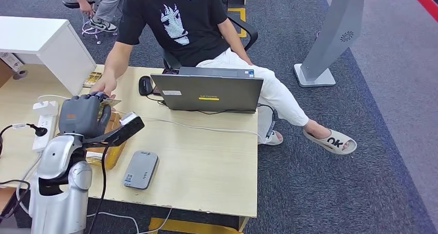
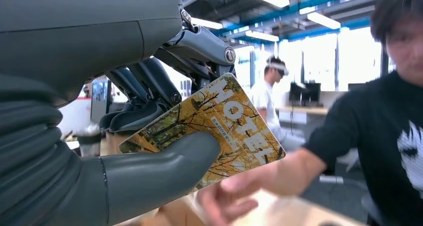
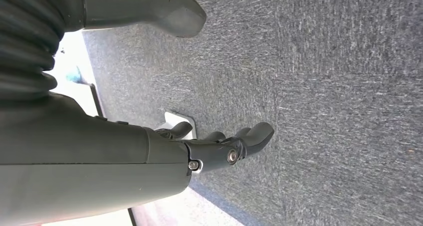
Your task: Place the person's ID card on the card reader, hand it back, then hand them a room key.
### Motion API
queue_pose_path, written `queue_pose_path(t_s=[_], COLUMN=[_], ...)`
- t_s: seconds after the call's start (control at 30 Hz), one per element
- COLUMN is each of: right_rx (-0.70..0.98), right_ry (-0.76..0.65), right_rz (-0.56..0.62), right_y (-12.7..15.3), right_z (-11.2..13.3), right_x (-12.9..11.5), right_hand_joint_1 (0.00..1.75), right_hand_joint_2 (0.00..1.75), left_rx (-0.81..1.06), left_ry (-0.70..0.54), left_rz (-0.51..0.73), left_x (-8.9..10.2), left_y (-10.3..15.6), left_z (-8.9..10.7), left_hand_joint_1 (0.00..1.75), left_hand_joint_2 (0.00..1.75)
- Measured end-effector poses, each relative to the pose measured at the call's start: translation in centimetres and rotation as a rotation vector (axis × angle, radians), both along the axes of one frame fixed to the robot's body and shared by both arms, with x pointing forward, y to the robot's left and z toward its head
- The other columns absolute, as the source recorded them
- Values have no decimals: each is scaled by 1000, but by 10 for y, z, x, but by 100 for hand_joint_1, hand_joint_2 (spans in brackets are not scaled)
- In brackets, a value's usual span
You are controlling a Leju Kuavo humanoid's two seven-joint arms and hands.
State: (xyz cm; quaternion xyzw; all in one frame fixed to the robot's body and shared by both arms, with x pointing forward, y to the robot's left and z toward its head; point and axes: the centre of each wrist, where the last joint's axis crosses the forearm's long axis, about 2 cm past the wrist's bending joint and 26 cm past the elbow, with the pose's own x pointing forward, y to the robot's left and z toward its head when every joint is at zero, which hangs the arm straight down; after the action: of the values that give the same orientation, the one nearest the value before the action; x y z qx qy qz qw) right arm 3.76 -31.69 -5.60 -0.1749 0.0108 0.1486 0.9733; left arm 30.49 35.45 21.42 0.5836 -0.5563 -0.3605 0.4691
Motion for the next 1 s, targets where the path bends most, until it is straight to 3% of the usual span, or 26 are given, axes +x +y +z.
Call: queue_pose_path(t_s=[0.3, 0.5, 0.63, 1.0], right_rx=[-15, -21, -21, -18], right_ry=[0, -6, -1, 10], right_rz=[-1, -1, -7, -22], right_y=[3, 7, 8, 11], right_z=[1, 2, 2, 3], right_x=[5, 10, 12, 16], right_hand_joint_1=[0, 0, 0, 0], right_hand_joint_2=[175, 175, 175, 175], left_rx=[83, 128, 136, 107], left_ry=[-169, -237, -251, -261], left_rz=[162, 186, 181, 136], left_x=[25, 35, 36, 37], left_y=[13, 14, 11, -1], left_z=[60, 82, 84, 81], left_hand_joint_1=[175, 175, 0, 0], left_hand_joint_2=[175, 175, 175, 175])
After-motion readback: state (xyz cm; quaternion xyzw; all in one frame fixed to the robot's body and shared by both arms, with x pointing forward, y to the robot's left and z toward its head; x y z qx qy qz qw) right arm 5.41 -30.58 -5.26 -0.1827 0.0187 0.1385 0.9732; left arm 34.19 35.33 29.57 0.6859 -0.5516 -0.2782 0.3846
